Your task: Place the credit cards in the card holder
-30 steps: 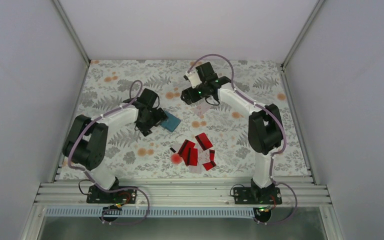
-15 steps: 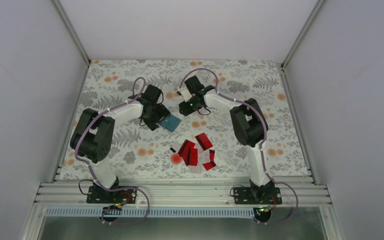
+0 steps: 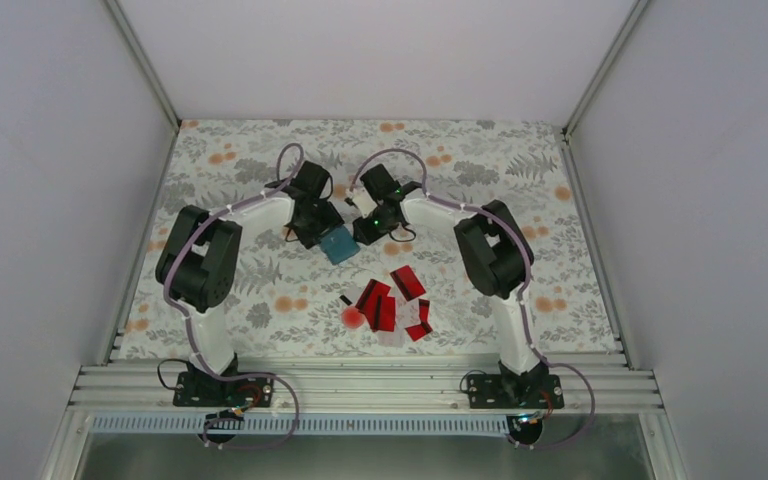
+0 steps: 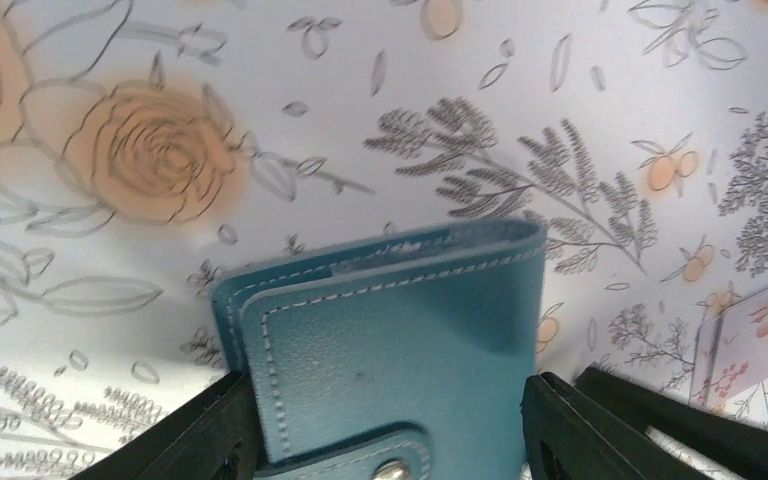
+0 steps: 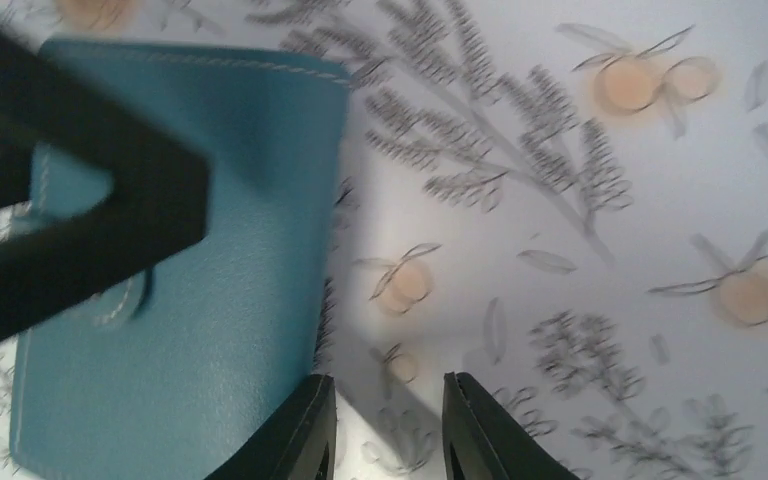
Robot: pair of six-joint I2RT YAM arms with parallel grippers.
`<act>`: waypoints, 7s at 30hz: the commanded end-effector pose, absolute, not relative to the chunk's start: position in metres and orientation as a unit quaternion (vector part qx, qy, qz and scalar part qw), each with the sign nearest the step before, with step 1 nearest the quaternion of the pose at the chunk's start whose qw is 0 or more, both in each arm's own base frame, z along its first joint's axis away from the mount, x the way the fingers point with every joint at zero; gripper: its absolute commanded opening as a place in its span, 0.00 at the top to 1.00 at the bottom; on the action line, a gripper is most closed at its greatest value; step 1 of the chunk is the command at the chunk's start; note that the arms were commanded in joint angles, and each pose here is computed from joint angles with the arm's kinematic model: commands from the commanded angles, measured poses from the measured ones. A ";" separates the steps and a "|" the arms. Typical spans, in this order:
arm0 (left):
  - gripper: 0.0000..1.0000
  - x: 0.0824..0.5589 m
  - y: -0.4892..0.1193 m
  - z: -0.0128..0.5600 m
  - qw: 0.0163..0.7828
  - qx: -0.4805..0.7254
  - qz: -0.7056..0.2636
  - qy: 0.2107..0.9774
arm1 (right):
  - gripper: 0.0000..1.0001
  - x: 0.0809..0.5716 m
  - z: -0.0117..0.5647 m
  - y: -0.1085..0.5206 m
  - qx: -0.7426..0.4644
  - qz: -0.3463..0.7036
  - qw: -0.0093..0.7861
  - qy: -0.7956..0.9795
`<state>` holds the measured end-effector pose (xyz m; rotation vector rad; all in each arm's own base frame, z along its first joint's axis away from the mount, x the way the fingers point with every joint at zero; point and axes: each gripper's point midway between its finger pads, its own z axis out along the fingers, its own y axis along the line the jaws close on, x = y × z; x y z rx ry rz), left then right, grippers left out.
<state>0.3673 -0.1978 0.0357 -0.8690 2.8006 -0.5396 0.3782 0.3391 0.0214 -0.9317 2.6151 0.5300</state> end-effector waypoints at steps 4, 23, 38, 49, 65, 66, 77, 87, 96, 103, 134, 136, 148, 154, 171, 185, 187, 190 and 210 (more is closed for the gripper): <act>0.34 0.391 -0.195 0.053 0.132 -0.201 -0.152 0.959 | 0.73 0.343 0.039 0.346 -0.318 0.226 0.135 0.911; 0.24 0.355 -0.177 0.100 0.220 -0.095 0.019 0.971 | 0.16 0.366 0.276 0.266 -0.142 0.175 0.459 0.859; 0.41 0.365 -0.199 0.064 0.182 -0.086 0.054 0.978 | 0.01 0.372 0.259 0.223 -0.031 0.154 0.431 0.888; 0.48 0.365 -0.208 0.041 0.155 -0.059 0.048 0.985 | 0.01 0.354 0.227 0.219 -0.035 0.158 0.391 0.906; 0.57 0.346 -0.195 0.024 0.128 -0.053 0.064 0.988 | 0.01 0.360 0.221 0.225 -0.036 0.157 0.377 0.912; 0.57 0.344 -0.195 0.022 0.125 -0.053 0.064 0.989 | 0.01 0.359 0.220 0.226 -0.037 0.158 0.374 0.913; 0.73 0.334 -0.192 0.000 0.115 -0.038 0.054 0.991 | 0.01 0.360 0.209 0.233 -0.042 0.162 0.355 0.920; 0.95 0.337 -0.192 0.008 0.137 -0.023 0.034 0.990 | 0.01 0.358 0.182 0.246 -0.060 0.177 0.321 0.928; 0.98 0.341 -0.210 0.038 0.179 -0.003 -0.036 0.983 | 0.01 0.334 0.136 0.298 -0.151 0.289 0.227 0.918; 0.98 0.346 -0.222 0.067 0.213 0.014 -0.082 0.973 | 0.02 0.324 0.091 0.328 -0.179 0.339 0.136 0.913; 0.98 0.352 -0.240 0.121 0.221 0.012 -0.231 0.947 | 0.01 0.360 0.067 0.316 -0.123 0.256 0.102 0.953; 0.98 0.352 -0.242 0.125 0.222 0.011 -0.238 0.945 | 0.01 0.360 0.065 0.314 -0.115 0.248 0.099 0.957; 0.98 0.355 -0.246 0.145 0.234 0.003 -0.256 0.938 | 0.01 0.365 0.079 0.326 -0.097 0.267 0.087 0.955; 0.98 0.355 -0.246 0.151 0.238 -0.001 -0.260 0.936 | 0.08 0.364 0.068 0.316 -0.081 0.240 0.081 0.964; 0.98 0.355 -0.242 0.146 0.236 -0.008 -0.247 0.940 | 0.49 0.353 0.058 0.301 -0.078 0.218 0.081 0.969; 0.98 0.356 -0.218 0.128 0.226 -0.048 -0.178 0.956 | 0.69 0.351 0.065 0.287 -0.078 0.195 0.099 0.973; 0.98 0.357 -0.215 0.128 0.226 -0.053 -0.173 0.957 | 0.70 0.350 0.065 0.286 -0.078 0.194 0.100 0.973; 0.98 0.357 -0.214 0.126 0.224 -0.055 -0.172 0.958 | 0.72 0.351 0.066 0.286 -0.078 0.193 0.103 0.973; 0.97 0.349 -0.203 0.099 0.194 -0.068 -0.150 0.967 | 0.96 0.343 0.060 0.297 -0.093 0.228 0.088 0.965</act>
